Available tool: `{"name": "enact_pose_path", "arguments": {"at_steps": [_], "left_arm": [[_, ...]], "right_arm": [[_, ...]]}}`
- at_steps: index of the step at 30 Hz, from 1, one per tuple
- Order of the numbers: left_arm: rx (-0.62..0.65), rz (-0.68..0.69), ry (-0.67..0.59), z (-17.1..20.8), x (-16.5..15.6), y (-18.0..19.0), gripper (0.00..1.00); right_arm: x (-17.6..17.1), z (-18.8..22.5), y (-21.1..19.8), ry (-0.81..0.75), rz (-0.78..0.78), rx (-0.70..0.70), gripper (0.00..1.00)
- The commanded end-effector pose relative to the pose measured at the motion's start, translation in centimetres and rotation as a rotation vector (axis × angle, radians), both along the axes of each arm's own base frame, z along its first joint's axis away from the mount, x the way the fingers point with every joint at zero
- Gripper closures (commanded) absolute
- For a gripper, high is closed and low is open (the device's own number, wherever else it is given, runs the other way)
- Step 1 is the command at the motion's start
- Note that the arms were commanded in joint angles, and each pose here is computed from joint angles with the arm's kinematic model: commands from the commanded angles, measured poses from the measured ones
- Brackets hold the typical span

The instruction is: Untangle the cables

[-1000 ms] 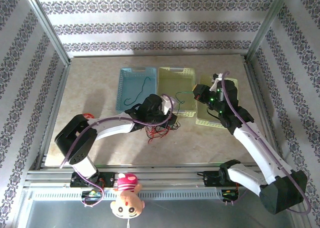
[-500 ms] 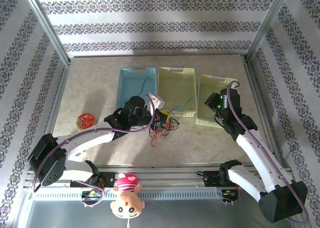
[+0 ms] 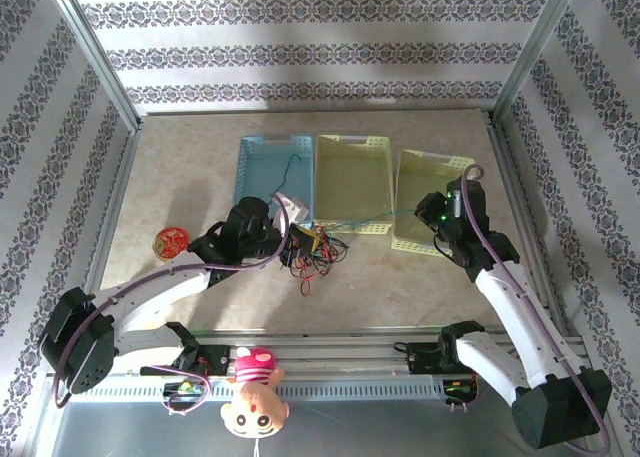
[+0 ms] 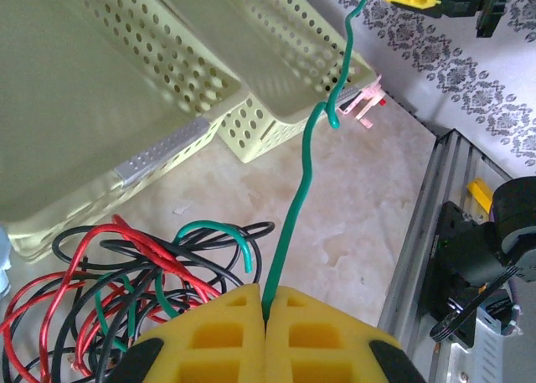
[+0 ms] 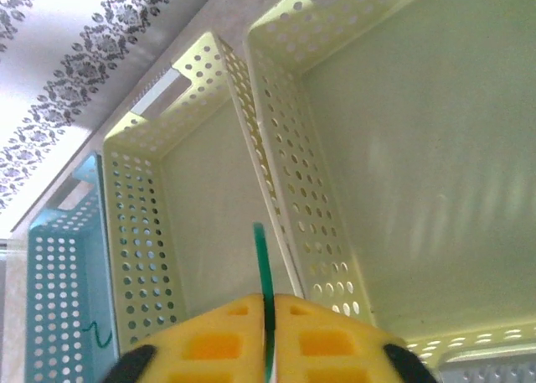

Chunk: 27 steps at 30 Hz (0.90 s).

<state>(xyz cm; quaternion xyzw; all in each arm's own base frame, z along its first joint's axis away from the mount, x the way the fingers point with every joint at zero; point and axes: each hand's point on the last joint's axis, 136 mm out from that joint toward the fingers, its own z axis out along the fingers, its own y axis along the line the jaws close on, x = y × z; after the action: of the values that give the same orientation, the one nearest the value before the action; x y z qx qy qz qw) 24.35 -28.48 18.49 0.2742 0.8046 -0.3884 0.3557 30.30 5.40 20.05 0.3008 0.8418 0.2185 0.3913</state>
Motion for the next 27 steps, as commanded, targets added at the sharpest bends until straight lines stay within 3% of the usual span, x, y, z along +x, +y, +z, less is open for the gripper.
{"name": "enact_pose_path", "arguments": {"at_steps": [1, 4, 8, 14, 21, 27], "left_arm": [[0.052, 0.052, 0.064, -2.2, 0.0, 1.8, 1.0], [0.015, 0.057, 0.072, -1.9, 0.3, 1.3, 1.0], [-0.001, 0.068, 0.088, -2.2, 0.7, 1.1, 1.0], [-0.007, 0.05, 0.116, -2.6, 0.6, 0.6, 1.0], [-0.008, 0.061, 0.111, -2.0, 0.8, 0.7, 1.0], [-0.021, 0.086, 0.106, -1.7, 1.1, 0.9, 1.0]], "right_arm": [[1.3, -0.4, 0.2, -0.023, 0.052, -0.045, 0.59], [1.3, 0.2, 5.1, -0.058, 0.28, -0.071, 0.4], [-0.7, 0.4, 11.2, -0.085, 0.571, -0.134, 0.25], [-4.4, -2.0, 18.4, -0.008, 0.901, -0.117, 0.24], [-5.5, -6.1, 22.5, 0.114, 1.054, -0.175, 0.24], [-6.4, -8.8, 23.5, 0.179, 1.124, -0.249, 0.24]]}}
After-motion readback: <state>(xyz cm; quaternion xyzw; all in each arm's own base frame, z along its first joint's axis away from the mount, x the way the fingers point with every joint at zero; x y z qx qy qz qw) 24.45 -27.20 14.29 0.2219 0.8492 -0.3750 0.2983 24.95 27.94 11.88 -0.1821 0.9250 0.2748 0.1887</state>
